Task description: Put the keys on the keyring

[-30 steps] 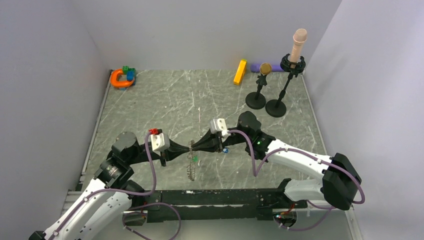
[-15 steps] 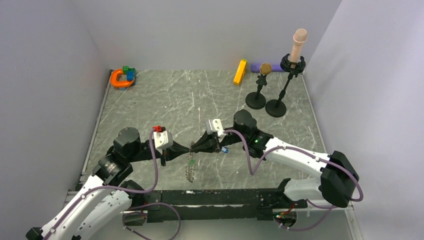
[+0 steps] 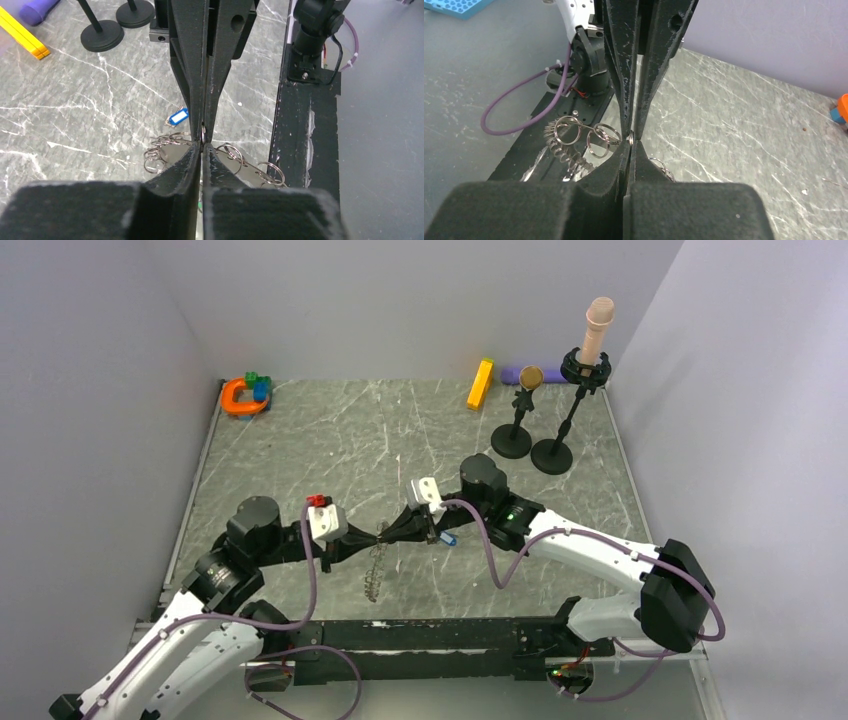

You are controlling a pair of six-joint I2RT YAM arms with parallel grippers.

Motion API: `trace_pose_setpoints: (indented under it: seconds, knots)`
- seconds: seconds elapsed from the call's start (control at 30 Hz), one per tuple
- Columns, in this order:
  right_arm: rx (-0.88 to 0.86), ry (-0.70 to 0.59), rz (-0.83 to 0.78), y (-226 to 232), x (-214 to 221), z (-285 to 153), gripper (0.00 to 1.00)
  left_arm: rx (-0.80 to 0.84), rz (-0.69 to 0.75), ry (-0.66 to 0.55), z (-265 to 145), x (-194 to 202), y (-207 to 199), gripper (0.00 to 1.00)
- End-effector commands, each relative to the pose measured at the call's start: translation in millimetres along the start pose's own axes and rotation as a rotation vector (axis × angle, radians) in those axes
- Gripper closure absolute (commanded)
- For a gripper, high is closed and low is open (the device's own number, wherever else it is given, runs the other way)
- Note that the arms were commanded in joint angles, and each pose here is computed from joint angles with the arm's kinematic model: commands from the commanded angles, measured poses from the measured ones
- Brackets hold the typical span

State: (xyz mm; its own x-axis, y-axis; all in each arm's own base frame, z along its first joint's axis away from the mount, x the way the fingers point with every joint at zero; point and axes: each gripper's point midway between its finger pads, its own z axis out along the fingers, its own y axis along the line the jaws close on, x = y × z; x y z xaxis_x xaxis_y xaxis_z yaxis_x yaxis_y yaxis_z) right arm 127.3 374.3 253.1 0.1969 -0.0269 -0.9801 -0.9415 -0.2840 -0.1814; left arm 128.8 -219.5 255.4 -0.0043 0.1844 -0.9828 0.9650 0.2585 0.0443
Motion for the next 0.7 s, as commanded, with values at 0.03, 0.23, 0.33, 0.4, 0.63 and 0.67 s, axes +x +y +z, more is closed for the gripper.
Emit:
trace_pose_setpoints:
  seconds: [0.03,0.23,0.33,0.4,0.63,0.67]
  knots:
    - [-0.018,-0.054,-0.097,-3,-27,2,1.00,-0.062,0.049,-0.149,-3,-16,5,0.68]
    - [-0.018,-0.073,-0.109,-2,-31,1,1.00,-0.076,0.061,-0.214,-2,-7,4,0.55]
    - [-0.017,-0.081,-0.116,-1,-33,1,1.00,-0.089,0.075,-0.239,-2,-4,5,0.56]
    - [-0.017,-0.086,-0.116,-1,-33,1,1.00,-0.100,0.096,-0.269,-2,-7,7,0.57]
    - [-0.017,-0.092,-0.117,1,-34,0,1.00,-0.096,0.082,-0.310,2,-8,9,0.65]
    - [-0.018,-0.093,-0.115,1,-34,0,1.00,-0.095,0.081,-0.315,3,-9,8,0.66]
